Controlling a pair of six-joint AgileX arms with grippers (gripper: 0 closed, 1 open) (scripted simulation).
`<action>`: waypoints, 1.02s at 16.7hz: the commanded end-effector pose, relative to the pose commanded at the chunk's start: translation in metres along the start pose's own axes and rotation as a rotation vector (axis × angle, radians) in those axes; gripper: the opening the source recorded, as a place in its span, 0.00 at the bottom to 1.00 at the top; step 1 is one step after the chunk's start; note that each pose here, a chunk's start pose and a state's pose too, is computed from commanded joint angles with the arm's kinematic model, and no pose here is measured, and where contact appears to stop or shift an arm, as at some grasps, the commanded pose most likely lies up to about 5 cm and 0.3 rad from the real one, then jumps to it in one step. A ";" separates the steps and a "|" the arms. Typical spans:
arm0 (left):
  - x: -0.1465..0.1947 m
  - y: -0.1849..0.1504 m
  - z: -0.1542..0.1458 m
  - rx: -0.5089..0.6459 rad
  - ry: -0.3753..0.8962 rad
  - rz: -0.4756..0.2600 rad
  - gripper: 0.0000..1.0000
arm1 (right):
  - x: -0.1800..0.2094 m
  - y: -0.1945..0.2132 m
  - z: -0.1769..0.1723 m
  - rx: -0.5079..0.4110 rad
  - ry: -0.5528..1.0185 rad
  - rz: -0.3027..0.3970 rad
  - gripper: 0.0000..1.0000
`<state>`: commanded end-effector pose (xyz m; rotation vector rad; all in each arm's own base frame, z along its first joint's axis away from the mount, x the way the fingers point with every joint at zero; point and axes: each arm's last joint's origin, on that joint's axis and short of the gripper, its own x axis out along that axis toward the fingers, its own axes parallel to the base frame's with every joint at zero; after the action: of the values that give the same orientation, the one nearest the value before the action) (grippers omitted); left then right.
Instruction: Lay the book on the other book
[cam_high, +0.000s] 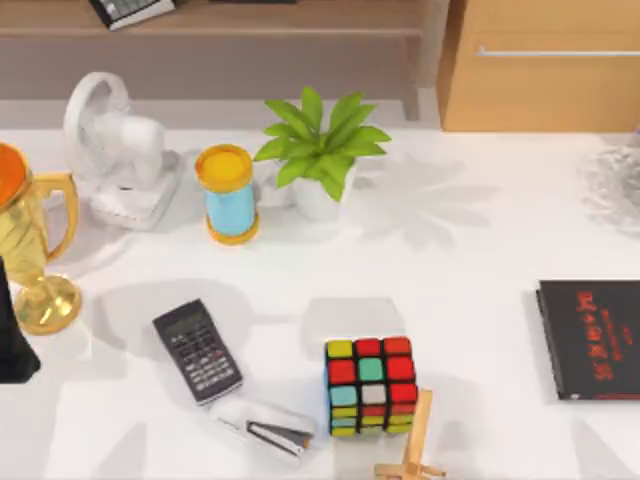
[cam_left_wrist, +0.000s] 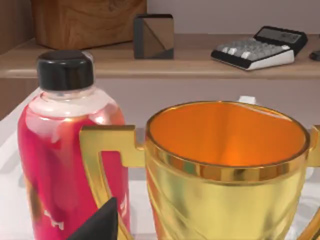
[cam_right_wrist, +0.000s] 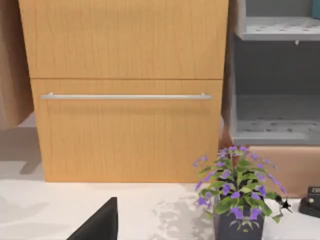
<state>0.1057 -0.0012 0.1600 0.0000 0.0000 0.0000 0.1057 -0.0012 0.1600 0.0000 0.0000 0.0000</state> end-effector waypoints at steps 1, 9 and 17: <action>0.000 0.000 0.000 0.000 0.000 0.000 1.00 | 0.000 0.000 0.000 0.000 0.000 0.000 1.00; 0.000 0.000 0.000 0.000 0.000 0.000 1.00 | 0.013 -0.007 0.076 -0.015 -0.076 -0.002 1.00; 0.000 0.000 0.000 0.000 0.000 0.000 1.00 | 0.157 -0.064 0.166 -0.030 -0.028 -0.004 1.00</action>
<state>0.1057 -0.0012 0.1600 0.0000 0.0000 0.0000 0.2630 -0.0648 0.3262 -0.0303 -0.0278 -0.0042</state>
